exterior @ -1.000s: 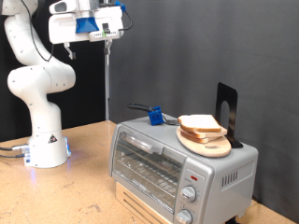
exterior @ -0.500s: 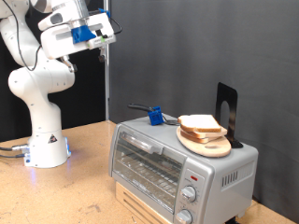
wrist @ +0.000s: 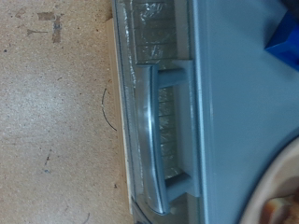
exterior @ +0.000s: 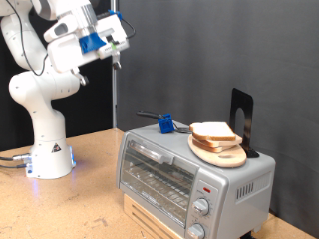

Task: Make a piece of toast with the oven

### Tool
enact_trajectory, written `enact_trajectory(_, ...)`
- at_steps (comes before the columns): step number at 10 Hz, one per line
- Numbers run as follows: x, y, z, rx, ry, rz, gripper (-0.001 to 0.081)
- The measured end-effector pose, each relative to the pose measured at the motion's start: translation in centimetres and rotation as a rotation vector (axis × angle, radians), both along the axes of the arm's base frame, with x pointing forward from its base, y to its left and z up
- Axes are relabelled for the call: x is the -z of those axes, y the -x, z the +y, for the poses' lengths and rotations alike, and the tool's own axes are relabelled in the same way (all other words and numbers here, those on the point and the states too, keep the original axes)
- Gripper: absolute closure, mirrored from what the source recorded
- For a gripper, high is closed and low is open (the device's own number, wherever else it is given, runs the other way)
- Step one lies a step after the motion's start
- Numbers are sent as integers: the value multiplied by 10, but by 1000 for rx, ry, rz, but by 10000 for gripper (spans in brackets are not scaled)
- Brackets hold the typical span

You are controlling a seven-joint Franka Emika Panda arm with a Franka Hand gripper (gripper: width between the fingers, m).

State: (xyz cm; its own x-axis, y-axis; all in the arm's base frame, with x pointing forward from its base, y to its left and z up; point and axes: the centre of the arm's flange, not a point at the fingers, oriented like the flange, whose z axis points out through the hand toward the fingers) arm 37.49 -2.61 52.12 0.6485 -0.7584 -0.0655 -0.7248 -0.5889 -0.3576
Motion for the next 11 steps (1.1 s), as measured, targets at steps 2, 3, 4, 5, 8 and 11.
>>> enact_trajectory(2,16,-25,3,24,26,16,0)
enact_trajectory(3,20,-38,8,39,41,25,0)
enact_trajectory(4,20,-37,7,35,39,23,0)
enact_trajectory(5,20,-34,6,17,-2,16,0)
enact_trajectory(8,35,-31,9,-79,-116,-14,0)
enact_trajectory(11,65,-40,20,-57,-78,-13,0)
